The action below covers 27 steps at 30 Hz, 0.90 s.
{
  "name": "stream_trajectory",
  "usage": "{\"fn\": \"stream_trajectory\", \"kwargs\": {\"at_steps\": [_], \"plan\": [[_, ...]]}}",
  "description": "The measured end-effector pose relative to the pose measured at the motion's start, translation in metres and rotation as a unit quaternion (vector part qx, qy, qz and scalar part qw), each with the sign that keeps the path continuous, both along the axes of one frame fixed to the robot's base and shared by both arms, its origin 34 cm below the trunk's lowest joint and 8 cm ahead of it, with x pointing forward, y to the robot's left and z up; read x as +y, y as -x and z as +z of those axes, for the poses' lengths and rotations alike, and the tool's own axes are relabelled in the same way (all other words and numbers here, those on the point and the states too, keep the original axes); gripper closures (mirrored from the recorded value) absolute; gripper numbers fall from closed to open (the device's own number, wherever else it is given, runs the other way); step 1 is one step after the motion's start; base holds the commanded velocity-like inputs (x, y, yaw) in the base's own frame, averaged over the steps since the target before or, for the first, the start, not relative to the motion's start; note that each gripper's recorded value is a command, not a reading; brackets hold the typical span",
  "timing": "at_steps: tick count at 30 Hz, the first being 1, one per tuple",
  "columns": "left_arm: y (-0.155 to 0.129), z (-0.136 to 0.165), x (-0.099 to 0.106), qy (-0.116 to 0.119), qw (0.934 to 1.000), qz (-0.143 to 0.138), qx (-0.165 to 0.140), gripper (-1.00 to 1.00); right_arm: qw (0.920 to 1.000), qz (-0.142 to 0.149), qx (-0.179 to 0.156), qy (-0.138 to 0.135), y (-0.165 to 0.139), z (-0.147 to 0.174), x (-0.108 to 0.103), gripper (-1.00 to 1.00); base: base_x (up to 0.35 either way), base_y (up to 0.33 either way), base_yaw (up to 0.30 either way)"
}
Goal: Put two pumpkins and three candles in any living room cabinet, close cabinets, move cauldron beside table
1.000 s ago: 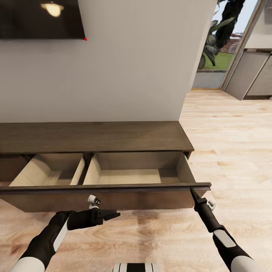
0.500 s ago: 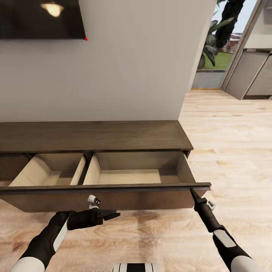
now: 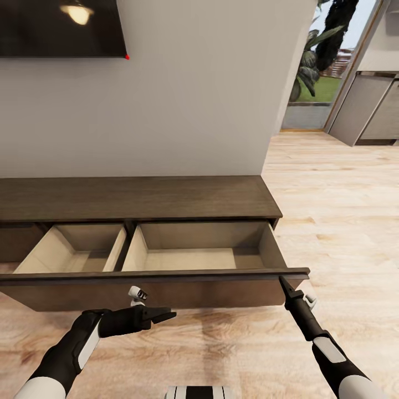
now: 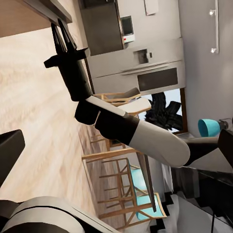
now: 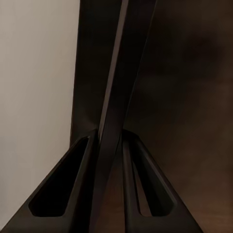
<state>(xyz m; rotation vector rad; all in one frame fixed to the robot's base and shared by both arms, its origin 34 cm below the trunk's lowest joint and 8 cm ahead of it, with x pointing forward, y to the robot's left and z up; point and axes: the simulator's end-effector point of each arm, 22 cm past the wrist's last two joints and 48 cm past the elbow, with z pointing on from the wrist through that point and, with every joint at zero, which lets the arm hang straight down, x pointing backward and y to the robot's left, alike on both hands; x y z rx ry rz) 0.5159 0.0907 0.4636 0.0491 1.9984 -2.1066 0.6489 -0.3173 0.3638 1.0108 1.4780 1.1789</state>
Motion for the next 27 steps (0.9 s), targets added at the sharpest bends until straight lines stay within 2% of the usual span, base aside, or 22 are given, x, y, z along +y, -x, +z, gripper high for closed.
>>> {"fn": "stream_trajectory", "kwargs": {"at_steps": [18,27], "plan": [[0.0,0.0,0.0,0.001,1.0,0.0,0.0,-1.0,1.0,0.0,0.0,0.001,0.0,0.0,0.0,1.0,-0.04,0.001,0.0],[0.0,0.0,0.0,0.0,1.0,0.0,0.0,-1.0,0.9999,-0.005,0.008,0.006,-0.012,0.0,-0.002,1.0,-0.058,0.008,0.0]]}}
